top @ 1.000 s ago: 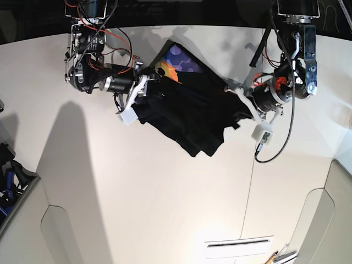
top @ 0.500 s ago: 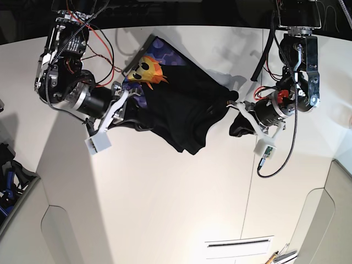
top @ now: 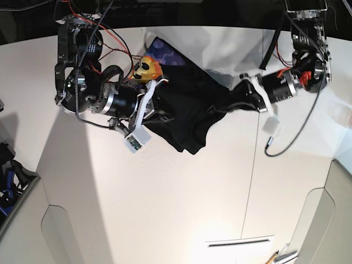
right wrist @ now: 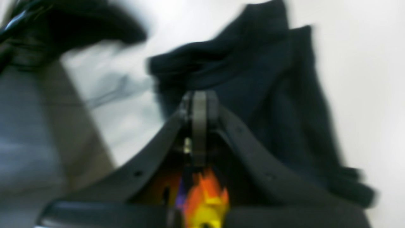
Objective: Fold the T-shirt properly
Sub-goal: 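Hold the bundle with both grippers and lay it flat, print side up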
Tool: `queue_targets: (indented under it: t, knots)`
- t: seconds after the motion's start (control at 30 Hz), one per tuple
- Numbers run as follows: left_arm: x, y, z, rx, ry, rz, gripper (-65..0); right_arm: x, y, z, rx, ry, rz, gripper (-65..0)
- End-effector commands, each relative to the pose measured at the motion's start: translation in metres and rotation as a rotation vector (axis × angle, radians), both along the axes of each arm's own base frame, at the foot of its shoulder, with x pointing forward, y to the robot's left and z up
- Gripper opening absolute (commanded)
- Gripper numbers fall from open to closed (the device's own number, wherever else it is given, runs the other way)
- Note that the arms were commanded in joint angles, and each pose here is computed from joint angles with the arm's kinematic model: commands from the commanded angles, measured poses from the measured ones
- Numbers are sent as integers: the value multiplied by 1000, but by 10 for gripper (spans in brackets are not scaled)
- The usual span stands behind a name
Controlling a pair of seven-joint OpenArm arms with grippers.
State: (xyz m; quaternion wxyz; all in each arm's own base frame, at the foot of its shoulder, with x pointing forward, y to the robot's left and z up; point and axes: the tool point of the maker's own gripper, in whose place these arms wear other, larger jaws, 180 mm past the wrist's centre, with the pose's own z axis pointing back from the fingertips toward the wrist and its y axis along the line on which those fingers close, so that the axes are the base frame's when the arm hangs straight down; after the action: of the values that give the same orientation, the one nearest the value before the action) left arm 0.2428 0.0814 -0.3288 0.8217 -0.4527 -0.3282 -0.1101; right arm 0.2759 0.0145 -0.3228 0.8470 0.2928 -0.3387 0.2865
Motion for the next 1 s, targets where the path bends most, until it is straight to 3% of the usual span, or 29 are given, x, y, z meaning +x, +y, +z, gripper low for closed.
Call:
queue_targets:
  t: [0.0,0.13,0.27,0.43,0.6,0.77,0.97]
  knots:
    - [-2,-10,11,-57,-25,-14,-650,13,5,16,23,-62,3,-650]
    - [-28,-48,3,-146,44,-70,-650,29,6,8,2,-39,5,-650]
    - [-46,-84,3,-213,79,-138,-650,37,7,-17,6,54,6,-650]
    - [-64,-116,2,-223,100,-229,-650,43,10,-49,52,155,-25,-650]
    - [-68,-116,-39,29,76,-253,-650,50,4,-72,29,180,-64,-650]
    - [-67,-86,-79,271,143,-185,-650,63,-5,-72,-32,125,-83,-650]
    - [-81,-69,-92,325,178,-184,-650,83,-6,-57,-35,67,-94,-650]
